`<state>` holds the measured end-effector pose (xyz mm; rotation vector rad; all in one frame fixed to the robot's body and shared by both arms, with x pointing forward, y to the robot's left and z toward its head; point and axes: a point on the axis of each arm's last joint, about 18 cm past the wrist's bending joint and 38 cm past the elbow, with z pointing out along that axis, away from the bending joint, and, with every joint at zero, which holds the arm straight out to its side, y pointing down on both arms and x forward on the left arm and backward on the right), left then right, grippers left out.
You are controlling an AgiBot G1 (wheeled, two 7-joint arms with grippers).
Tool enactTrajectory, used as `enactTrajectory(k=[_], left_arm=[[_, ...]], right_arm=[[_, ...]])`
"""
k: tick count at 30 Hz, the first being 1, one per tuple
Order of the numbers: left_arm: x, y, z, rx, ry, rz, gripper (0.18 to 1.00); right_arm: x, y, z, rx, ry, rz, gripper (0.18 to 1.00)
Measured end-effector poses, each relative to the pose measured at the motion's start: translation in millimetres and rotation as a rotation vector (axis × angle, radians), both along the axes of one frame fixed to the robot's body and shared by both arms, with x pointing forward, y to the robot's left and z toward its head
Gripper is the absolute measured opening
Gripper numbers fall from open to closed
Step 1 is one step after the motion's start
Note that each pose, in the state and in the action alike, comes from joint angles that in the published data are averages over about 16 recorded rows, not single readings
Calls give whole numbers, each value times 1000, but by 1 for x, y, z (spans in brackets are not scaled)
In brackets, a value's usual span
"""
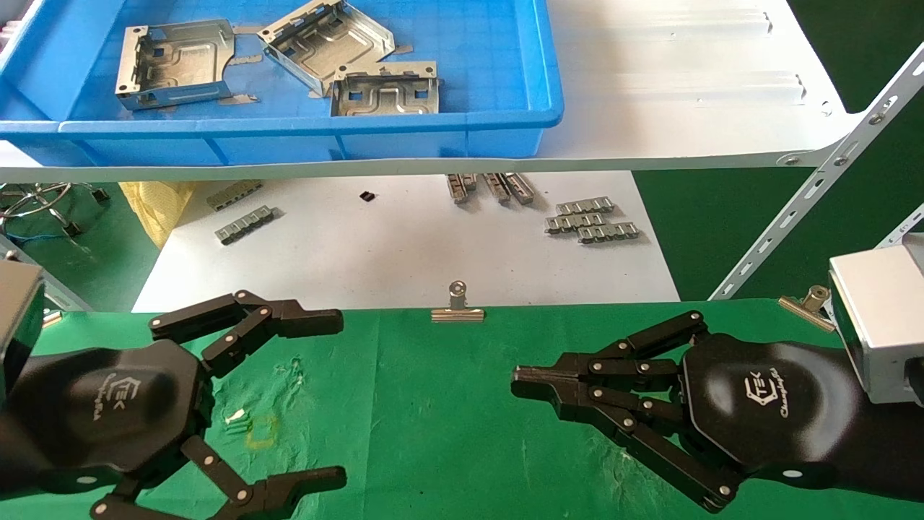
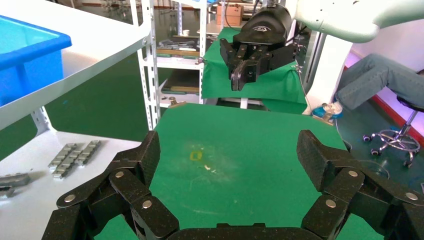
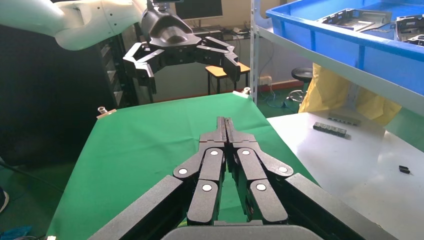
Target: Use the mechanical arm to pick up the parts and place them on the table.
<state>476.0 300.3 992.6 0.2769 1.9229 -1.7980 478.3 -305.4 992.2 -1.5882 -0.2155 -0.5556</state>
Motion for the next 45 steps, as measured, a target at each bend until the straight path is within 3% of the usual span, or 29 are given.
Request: enactTrajectory(k=[12, 19, 26, 33, 39, 45], left_arm=[[4, -2, 9, -7, -22, 4, 1001], [30, -4, 53, -41, -94, 65, 1001], [85, 1, 135, -116, -183, 247, 1001], [144, 5, 204, -152, -205, 498, 1001], [182, 3, 223, -112, -178, 680, 1000], [201, -2, 225, -58, -145, 779, 994]], right_arm=[[0, 0, 0, 0, 0, 0, 192], [0, 0, 0, 0, 0, 0, 192], [0, 0, 0, 0, 0, 0, 192], [0, 0, 0, 0, 0, 0, 192], [0, 0, 0, 0, 0, 0, 192], [0, 0, 0, 0, 0, 0, 199]])
